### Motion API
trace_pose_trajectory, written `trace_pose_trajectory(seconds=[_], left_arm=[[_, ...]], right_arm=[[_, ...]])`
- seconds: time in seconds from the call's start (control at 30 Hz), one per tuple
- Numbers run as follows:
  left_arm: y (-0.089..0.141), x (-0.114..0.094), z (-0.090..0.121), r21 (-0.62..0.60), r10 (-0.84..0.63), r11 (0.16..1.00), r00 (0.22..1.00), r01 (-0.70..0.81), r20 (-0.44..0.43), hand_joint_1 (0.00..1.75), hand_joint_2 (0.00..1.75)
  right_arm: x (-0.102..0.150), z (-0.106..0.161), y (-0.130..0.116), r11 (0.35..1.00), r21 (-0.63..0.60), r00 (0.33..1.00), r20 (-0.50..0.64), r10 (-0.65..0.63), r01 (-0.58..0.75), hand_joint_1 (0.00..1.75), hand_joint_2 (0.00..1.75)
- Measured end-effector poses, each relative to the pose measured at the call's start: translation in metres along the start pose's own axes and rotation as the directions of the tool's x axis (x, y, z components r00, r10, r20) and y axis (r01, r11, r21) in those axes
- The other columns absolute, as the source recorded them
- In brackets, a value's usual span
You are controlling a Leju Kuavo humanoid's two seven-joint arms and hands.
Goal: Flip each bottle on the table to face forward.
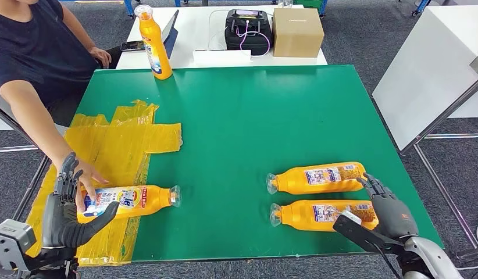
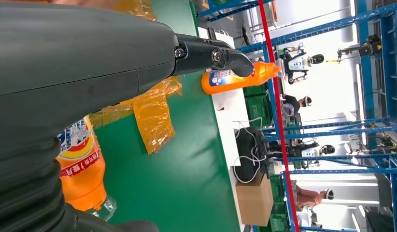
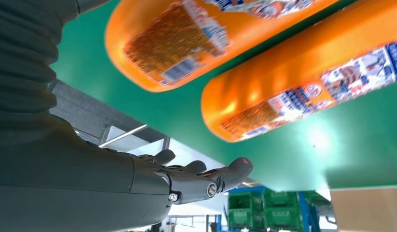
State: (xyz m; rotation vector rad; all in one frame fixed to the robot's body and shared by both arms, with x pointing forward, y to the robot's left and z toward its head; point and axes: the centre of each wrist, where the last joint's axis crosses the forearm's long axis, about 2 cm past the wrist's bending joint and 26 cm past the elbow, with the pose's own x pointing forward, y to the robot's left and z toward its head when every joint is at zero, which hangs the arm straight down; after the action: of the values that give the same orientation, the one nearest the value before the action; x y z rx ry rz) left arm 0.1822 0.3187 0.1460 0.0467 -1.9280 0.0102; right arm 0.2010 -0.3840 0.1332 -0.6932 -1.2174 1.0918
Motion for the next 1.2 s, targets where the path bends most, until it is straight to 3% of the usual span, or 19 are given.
trace_pose_trajectory(seconds=[0.53, 0.57, 0.67, 0.7, 0.93, 1.2], left_arm=[[0.017, 0.0, 0.005, 0.024, 0.002, 1.0, 1.0, -0.003, 0.007, 0.0, 1.75], [0.018, 0.0, 0.005, 0.022, 0.002, 1.0, 1.0, -0.003, 0.008, 0.0, 1.75], [0.018, 0.0, 0.005, 0.02, 0.001, 1.0, 1.0, -0.001, 0.016, 0.0, 1.75], [0.018, 0.0, 0.005, 0.019, 0.0, 1.0, 1.0, -0.001, 0.02, 0.0, 1.75], [0.018, -0.004, 0.007, 0.019, 0.004, 1.0, 1.0, -0.004, 0.023, 0.0, 1.75], [0.018, -0.005, 0.004, 0.041, 0.013, 0.999, 1.0, -0.013, 0.008, 0.0, 1.75]], right_arm=[[0.008, -0.022, 0.042, 0.979, 0.194, 0.998, 0.014, 0.057, -0.059, 0.0, 1.75], [0.007, -0.023, 0.044, 0.975, 0.213, 0.998, 0.013, 0.065, -0.067, 0.16, 1.75], [0.003, -0.02, 0.05, 0.955, 0.277, 0.994, 0.008, 0.109, -0.107, 1.47, 1.75], [0.001, -0.019, 0.052, 0.946, 0.299, 0.991, 0.007, 0.13, -0.126, 1.75, 1.75], [-0.009, -0.013, 0.059, 0.897, 0.379, 0.972, 0.034, 0.233, -0.228, 1.75, 1.75], [-0.004, -0.021, 0.063, 0.883, 0.402, 0.967, 0.022, 0.254, -0.241, 1.75, 1.75]])
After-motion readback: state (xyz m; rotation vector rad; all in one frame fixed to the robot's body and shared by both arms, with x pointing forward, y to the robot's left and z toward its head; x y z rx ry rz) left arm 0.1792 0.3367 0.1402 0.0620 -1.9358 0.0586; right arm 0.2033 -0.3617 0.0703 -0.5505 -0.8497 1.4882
